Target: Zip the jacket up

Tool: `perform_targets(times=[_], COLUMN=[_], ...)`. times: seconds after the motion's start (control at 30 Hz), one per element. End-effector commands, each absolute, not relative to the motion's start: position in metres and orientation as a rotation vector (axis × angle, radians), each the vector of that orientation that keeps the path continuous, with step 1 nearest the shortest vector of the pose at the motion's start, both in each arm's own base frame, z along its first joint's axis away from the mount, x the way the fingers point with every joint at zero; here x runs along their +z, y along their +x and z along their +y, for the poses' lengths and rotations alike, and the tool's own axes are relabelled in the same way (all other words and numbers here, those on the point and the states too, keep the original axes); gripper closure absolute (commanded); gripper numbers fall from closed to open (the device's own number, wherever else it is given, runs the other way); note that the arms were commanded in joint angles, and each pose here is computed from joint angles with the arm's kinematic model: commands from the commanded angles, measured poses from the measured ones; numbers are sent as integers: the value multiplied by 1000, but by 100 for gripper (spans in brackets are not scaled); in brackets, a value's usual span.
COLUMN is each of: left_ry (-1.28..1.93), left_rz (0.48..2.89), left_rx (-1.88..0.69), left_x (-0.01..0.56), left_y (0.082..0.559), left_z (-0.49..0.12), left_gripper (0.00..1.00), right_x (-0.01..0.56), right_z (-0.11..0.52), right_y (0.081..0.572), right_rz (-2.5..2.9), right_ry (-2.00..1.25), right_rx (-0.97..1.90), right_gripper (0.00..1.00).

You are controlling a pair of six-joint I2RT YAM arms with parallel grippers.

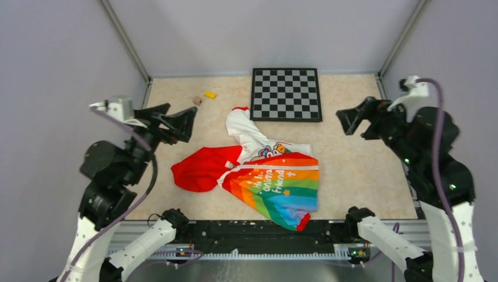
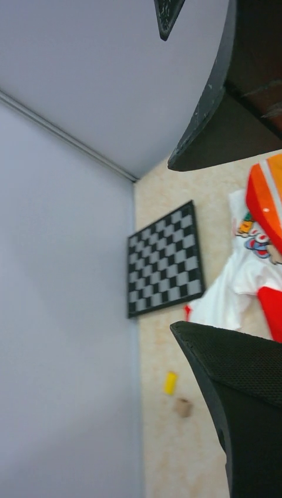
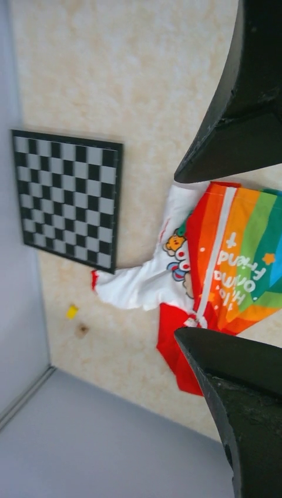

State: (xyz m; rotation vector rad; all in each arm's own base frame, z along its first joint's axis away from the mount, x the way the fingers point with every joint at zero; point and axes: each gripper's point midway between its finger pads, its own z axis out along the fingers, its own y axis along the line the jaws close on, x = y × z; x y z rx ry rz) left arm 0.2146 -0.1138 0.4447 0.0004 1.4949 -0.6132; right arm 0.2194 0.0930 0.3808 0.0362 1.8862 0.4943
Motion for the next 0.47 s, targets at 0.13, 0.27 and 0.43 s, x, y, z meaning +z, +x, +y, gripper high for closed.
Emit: perform_targets(times=[0.13, 0.27, 0.43], left_ry=[119, 117, 110], left_rz=[1132, 1055, 1001], left_rx=[-581, -574, -572], left_x=[562, 587, 602], left_y=[159, 142, 130], left_z=[-83, -72, -64], left_gripper=[1, 1, 1], right_x=[516, 542, 546], right_z=[50, 31, 28], right_y=[151, 130, 121], right_rz=[1501, 1375, 1328], right_ry=[-5, 48, 56], right_rx=[419, 396, 405], right_gripper=[9, 9, 8])
